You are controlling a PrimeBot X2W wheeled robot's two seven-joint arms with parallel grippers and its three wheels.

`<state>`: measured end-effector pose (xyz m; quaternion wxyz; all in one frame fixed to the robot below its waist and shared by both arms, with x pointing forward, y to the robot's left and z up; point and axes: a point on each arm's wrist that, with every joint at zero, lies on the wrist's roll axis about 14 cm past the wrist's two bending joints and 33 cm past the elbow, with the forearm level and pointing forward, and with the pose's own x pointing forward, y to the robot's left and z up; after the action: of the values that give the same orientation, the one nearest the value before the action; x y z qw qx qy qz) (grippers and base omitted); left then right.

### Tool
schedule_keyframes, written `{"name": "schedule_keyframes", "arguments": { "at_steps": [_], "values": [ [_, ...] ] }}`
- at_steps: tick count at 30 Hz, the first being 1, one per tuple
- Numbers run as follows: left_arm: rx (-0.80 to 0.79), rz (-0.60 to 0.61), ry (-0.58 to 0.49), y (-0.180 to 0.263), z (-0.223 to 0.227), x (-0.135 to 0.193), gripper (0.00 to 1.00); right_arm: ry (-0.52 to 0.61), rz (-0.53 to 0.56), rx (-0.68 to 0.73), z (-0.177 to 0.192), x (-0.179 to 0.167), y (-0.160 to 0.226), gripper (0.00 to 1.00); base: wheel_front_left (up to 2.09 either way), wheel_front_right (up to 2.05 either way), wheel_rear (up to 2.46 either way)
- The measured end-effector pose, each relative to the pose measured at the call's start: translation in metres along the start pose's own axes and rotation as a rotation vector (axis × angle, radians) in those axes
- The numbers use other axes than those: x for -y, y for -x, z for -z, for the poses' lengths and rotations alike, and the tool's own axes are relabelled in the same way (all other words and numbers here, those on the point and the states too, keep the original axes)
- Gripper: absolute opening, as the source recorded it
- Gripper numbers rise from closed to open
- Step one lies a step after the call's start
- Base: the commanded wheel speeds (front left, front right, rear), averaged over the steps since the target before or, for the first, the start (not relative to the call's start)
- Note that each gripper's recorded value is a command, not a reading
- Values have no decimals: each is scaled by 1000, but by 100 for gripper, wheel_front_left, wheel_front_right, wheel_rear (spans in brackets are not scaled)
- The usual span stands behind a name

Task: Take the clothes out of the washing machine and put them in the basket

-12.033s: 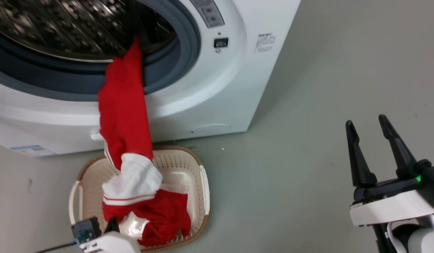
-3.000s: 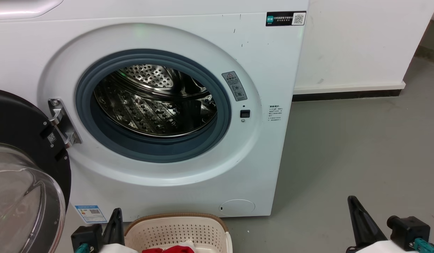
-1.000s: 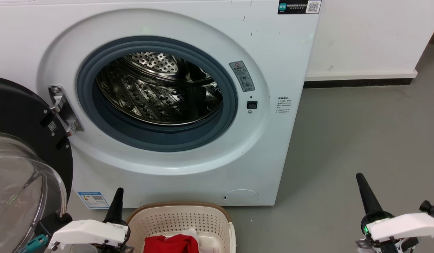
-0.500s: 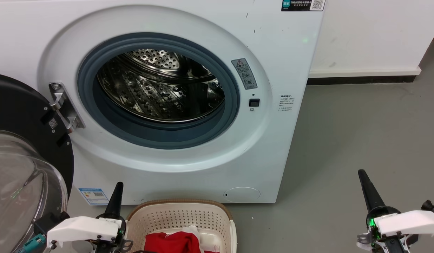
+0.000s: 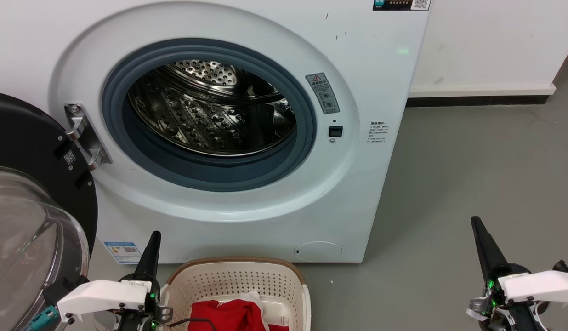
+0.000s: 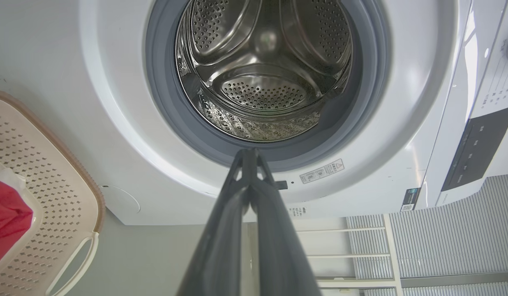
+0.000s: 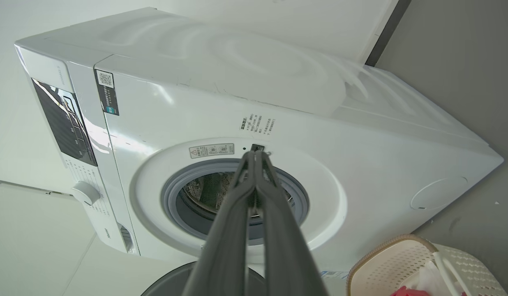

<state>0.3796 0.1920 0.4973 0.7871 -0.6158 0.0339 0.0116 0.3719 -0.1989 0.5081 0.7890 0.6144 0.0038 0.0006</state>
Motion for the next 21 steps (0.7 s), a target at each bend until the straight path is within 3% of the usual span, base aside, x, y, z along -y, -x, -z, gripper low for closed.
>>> {"name": "schedule_keyframes", "arguments": {
  "at_steps": [21],
  "values": [
    [18,34,168,-5,-6,3,0,-168,5,5,-1,3,-10,0,0,0,0]
  ]
}}
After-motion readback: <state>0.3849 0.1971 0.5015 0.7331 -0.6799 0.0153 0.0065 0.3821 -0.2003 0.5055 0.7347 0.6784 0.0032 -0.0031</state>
